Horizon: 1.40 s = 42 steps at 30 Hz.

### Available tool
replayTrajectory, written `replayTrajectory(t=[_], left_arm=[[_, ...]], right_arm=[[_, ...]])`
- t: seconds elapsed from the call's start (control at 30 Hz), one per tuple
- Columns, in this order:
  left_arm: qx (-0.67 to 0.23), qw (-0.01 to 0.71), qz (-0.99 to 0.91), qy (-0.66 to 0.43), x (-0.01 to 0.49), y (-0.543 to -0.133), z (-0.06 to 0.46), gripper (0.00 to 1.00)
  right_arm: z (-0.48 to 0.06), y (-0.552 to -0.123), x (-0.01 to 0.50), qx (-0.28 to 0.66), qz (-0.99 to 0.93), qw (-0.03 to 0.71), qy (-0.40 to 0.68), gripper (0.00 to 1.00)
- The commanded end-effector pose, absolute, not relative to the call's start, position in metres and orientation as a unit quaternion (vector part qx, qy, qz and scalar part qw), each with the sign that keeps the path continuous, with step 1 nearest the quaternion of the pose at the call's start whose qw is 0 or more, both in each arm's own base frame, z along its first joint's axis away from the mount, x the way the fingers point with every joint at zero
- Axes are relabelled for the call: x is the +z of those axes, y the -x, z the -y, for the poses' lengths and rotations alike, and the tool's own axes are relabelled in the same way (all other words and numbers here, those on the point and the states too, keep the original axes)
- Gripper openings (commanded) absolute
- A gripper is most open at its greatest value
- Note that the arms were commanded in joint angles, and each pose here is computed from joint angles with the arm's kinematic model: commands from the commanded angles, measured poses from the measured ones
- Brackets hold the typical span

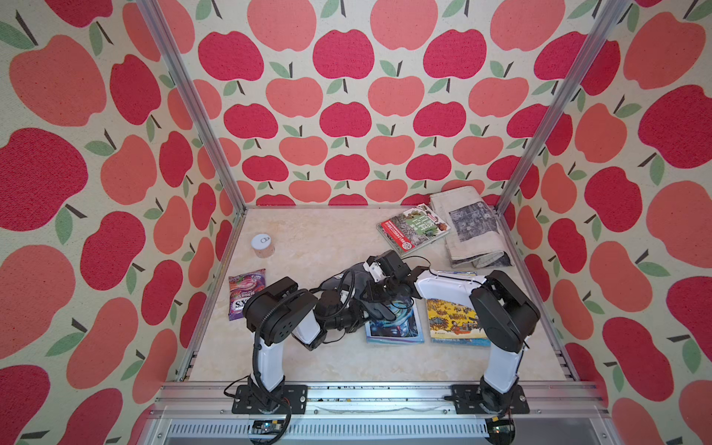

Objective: Wipe the cover of the book
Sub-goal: Wipe the dirt from the cover of the book.

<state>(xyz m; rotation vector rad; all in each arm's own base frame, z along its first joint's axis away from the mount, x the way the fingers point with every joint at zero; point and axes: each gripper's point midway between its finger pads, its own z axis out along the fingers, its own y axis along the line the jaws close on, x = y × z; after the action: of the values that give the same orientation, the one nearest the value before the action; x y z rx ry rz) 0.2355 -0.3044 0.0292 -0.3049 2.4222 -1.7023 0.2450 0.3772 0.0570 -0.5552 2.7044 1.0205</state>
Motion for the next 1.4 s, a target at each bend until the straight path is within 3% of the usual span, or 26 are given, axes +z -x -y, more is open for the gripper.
replayTrajectory(t=[0.0, 0.47, 1.03, 1.37], left_arm=[[-0.541, 0.071, -0.832, 0.103, 0.010, -0.231, 0.298, 0.00], [-0.525, 0.078, -0.842, 0.099, 0.016, -0.229, 0.293, 0.00], [-0.528, 0.076, -0.839, 0.108, 0.009, -0.237, 0.294, 0.00], [-0.526, 0.084, -0.839, 0.107, 0.016, -0.240, 0.290, 0.00]], right_arm=[[-0.366, -0.222, 0.044, 0.333, -0.924, 0.061, 0.180, 0.00], [-0.360, -0.340, 0.023, 0.276, -0.948, 0.114, 0.111, 0.00], [-0.218, -0.331, 0.013, 0.218, -0.967, 0.133, 0.020, 0.00], [-0.209, -0.345, 0.009, 0.199, -0.971, 0.129, 0.025, 0.00]])
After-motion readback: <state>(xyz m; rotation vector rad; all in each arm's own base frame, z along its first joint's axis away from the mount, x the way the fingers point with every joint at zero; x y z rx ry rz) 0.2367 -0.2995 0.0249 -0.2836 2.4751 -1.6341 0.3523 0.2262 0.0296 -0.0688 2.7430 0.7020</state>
